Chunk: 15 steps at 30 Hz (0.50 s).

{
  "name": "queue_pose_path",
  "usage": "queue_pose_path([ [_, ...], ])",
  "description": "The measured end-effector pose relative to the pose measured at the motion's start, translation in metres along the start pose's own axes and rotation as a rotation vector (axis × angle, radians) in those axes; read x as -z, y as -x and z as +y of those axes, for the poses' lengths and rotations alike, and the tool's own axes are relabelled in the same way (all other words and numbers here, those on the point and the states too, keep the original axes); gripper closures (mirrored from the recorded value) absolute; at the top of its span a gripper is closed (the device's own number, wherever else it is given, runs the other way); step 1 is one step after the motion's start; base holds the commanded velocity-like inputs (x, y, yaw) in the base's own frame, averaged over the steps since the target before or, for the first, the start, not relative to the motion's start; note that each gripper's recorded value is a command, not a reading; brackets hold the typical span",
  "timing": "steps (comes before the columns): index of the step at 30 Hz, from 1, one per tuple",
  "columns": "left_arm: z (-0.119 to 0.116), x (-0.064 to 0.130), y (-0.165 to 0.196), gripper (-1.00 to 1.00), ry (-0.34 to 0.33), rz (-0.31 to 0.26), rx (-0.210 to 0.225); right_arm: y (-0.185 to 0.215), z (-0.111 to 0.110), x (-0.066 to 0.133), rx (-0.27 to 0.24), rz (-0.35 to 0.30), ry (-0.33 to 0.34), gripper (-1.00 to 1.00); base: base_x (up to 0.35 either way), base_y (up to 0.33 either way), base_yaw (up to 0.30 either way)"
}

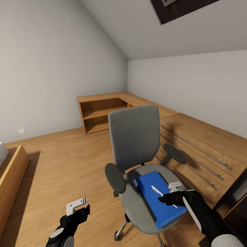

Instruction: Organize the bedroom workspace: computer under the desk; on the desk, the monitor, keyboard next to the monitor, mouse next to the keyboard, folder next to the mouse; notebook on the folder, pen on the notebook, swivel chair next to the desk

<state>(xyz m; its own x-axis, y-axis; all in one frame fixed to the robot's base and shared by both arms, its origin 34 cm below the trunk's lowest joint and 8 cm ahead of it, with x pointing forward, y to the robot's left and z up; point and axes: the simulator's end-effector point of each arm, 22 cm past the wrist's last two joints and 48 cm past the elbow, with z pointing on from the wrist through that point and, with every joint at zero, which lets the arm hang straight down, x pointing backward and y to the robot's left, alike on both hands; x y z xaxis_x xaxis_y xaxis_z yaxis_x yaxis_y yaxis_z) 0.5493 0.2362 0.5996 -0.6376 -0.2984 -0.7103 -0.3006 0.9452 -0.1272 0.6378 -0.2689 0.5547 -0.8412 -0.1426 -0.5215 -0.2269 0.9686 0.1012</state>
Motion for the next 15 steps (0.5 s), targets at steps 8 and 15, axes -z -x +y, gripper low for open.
queue_pose_path([
  [8,0.0008,-0.0022,-0.0032,-1.00,0.000,0.000,0.000,-0.0018,0.0009,-0.0030,0.001,-0.002,0.002,-1.00,0.000,0.000,0.000],
  [15,0.0011,-0.0034,-0.0048,-1.00,0.000,0.000,0.000,-0.0010,0.0004,-0.0037,0.007,-0.006,-0.002,-1.00,0.000,0.000,0.000],
])
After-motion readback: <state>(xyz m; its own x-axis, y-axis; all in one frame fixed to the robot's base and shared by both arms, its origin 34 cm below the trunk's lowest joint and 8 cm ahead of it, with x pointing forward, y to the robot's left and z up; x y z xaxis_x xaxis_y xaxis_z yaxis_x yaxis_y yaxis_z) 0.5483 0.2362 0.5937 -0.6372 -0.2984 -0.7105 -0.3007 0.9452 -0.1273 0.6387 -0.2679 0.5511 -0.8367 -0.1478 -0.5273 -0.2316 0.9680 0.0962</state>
